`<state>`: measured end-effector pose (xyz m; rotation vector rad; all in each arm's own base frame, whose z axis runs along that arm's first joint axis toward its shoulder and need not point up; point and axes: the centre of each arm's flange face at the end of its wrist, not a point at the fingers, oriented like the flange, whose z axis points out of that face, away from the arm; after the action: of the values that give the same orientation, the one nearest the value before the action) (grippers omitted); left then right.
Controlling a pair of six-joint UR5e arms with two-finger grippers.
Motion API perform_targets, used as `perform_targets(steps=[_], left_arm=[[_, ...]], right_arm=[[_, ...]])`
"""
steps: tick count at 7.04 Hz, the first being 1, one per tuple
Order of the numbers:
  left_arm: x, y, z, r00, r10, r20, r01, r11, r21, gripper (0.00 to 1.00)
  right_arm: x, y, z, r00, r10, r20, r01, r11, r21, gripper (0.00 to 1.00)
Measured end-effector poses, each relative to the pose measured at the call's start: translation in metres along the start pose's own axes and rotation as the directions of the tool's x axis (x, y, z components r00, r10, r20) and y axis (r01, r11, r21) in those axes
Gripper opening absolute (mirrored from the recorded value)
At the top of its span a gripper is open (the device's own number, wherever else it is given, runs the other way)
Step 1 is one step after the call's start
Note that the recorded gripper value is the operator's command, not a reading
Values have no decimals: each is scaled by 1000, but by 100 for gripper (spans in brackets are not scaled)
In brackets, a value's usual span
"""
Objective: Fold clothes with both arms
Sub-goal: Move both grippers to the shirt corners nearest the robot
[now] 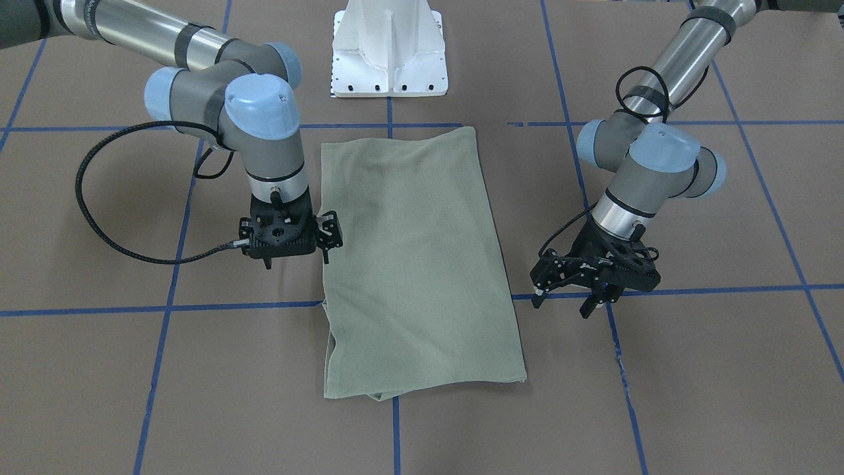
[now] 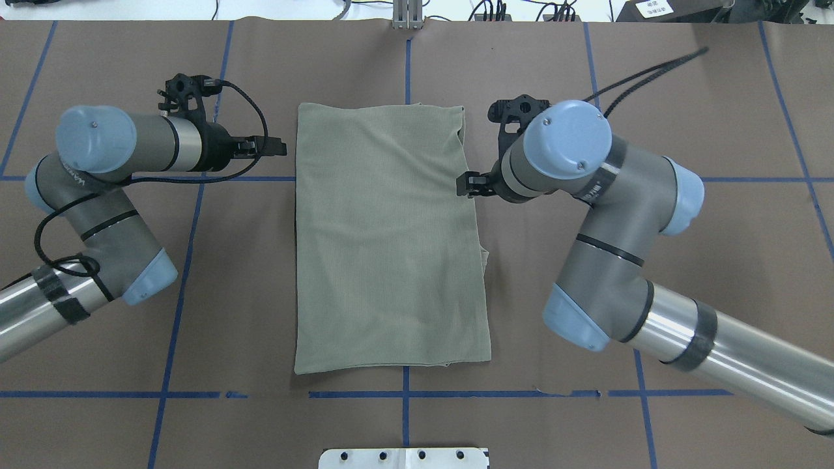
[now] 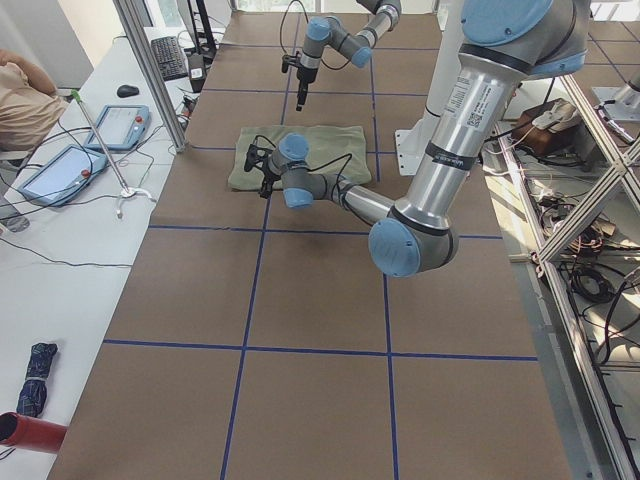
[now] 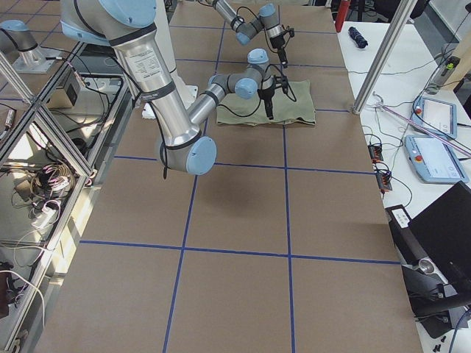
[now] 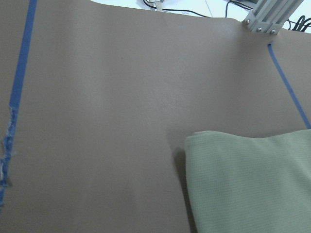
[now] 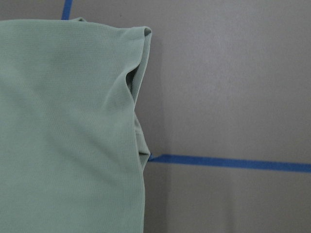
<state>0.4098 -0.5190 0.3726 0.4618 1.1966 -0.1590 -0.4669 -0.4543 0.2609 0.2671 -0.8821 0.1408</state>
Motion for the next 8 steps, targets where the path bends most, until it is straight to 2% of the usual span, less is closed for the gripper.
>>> perform_targets(steps=[1, 2, 3, 4, 5, 6, 7, 8], left_arm=[[9, 48, -32, 998, -46, -46, 44, 998, -42, 100], [17, 97, -63, 992, -101, -73, 96, 992, -78, 100], [27, 144, -86, 981, -182, -72, 174, 978, -113, 97], [39, 186, -92, 958, -284, -41, 276, 952, -132, 88], [50, 222, -89, 923, -384, -7, 380, 916, -125, 83], [58, 251, -83, 884, -467, 16, 466, 878, -110, 82], [71, 271, -74, 852, -522, 34, 523, 847, -93, 82], [88, 282, -65, 833, -551, 46, 553, 829, -86, 82]], right_arm=[[10, 43, -16, 994, 88, 66, -88, 996, 0, 100], [16, 85, -31, 980, 163, 112, -164, 986, 5, 100], [16, 121, -44, 957, 250, 146, -254, 967, 12, 100], [11, 147, -52, 929, 321, 183, -328, 944, 13, 100], [11, 162, -55, 906, 357, 227, -368, 930, 6, 100], [18, 171, -55, 892, 373, 258, -385, 923, -1, 100], [24, 175, -52, 887, 377, 267, -392, 920, 1, 100], [27, 177, -50, 887, 378, 267, -393, 920, 4, 100]])
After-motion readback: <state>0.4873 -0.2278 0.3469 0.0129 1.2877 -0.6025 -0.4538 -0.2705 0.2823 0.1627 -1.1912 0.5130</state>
